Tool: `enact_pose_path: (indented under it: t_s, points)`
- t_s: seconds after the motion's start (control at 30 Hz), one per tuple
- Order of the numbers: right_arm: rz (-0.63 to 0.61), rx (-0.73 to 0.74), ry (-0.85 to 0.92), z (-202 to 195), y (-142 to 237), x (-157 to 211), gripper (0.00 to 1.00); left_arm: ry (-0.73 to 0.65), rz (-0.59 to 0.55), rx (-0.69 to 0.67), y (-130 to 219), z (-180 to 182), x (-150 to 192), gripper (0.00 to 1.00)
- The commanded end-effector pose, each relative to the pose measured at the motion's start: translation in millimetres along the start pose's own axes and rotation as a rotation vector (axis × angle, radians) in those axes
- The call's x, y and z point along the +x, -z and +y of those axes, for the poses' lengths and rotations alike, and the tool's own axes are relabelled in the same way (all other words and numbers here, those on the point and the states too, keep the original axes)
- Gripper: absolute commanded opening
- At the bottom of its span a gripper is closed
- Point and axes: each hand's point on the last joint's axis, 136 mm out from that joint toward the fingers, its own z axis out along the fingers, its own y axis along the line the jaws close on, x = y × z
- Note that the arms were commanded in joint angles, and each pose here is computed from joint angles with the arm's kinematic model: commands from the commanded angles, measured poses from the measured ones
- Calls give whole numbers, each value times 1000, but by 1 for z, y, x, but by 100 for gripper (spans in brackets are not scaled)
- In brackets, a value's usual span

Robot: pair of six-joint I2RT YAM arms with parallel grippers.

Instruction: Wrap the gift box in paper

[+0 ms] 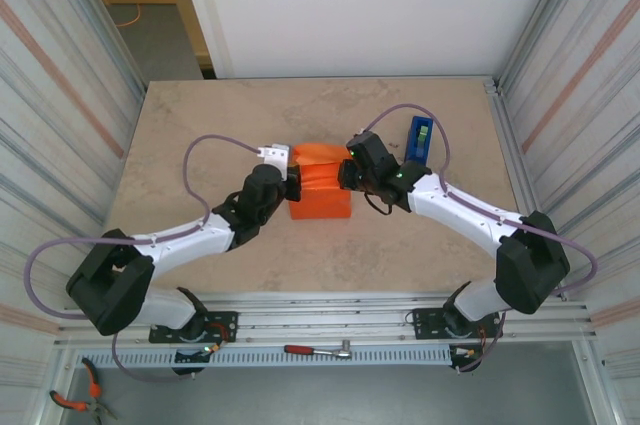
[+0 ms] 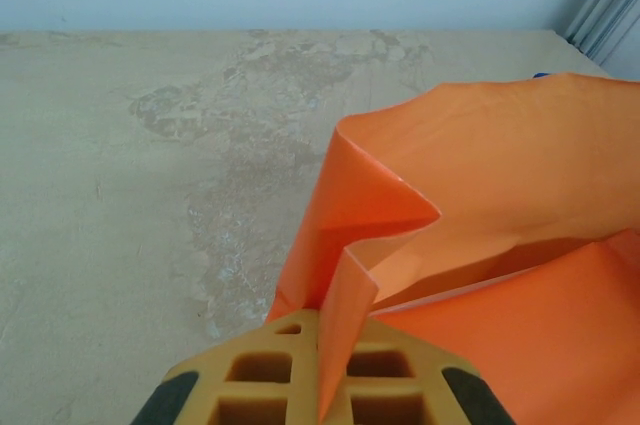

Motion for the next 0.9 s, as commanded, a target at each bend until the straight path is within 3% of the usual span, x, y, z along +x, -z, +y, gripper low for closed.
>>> enact_pose_path:
  t_s: [0.0, 0.17, 0.27, 0.53, 0.77, 0.87]
  points:
    - [126, 87, 22, -26, -17, 45, 0, 22, -24, 33, 9, -7, -5, 13]
    - [126, 91, 23, -27, -15, 48, 0, 34, -112, 19, 27, 0, -38, 61]
    - [129, 93, 23, -27, -15, 50, 0, 69, -186, -16, 42, 15, -62, 99]
    - [127, 97, 20, -27, -15, 50, 0, 111, -274, -48, 65, 38, -96, 99]
    - [130, 100, 21, -25, -17, 49, 0, 168, -185, 18, 57, 28, -74, 99]
    - [126, 102, 20, -24, -17, 48, 0, 138, -147, 74, 49, 15, -60, 93]
